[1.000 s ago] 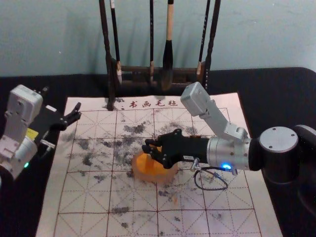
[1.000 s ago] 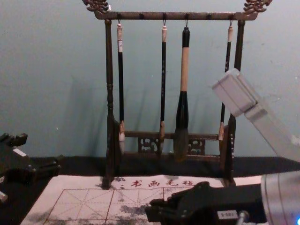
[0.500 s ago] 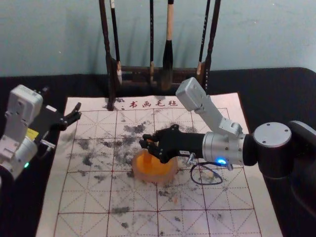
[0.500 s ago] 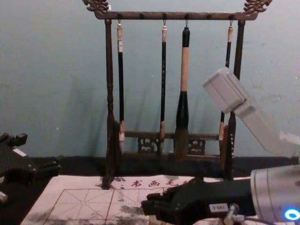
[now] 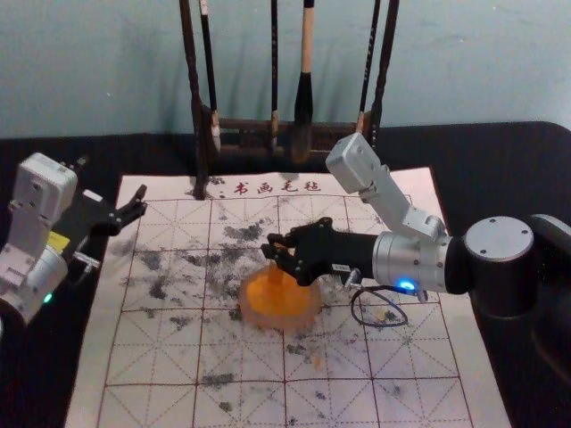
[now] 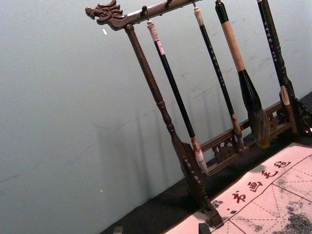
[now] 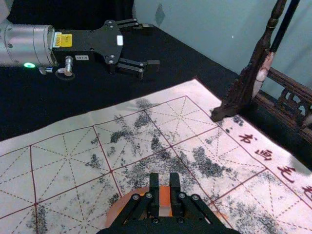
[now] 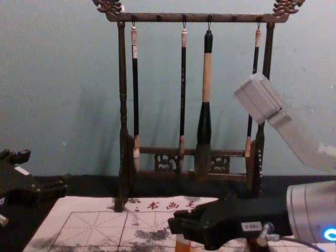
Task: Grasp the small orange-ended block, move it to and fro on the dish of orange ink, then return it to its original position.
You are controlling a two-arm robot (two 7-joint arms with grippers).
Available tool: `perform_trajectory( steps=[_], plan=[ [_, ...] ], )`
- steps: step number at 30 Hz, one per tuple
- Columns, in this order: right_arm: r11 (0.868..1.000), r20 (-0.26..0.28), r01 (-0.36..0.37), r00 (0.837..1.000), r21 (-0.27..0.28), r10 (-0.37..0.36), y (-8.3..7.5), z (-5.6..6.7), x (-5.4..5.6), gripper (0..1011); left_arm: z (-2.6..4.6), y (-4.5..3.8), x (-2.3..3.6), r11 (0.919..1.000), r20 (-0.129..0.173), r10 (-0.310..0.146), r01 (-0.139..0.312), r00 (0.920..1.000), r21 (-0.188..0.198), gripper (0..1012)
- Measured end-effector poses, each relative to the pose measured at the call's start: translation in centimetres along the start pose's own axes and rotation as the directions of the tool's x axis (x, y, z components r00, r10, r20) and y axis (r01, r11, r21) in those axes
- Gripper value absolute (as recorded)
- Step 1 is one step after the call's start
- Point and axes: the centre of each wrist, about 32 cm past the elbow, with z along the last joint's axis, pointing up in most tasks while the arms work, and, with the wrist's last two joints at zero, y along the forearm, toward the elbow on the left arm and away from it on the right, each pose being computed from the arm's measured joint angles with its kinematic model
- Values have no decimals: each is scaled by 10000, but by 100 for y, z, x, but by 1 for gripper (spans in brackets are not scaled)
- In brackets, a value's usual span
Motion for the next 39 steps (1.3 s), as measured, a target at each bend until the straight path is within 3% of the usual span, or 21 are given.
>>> perform_trajectory(
  steps=[39],
  plan=[
    [9997, -11, 258, 9997, 28, -258, -241, -89, 14, 125, 0, 0, 0, 10000, 0, 1, -1, 10000, 0, 1001]
  ],
)
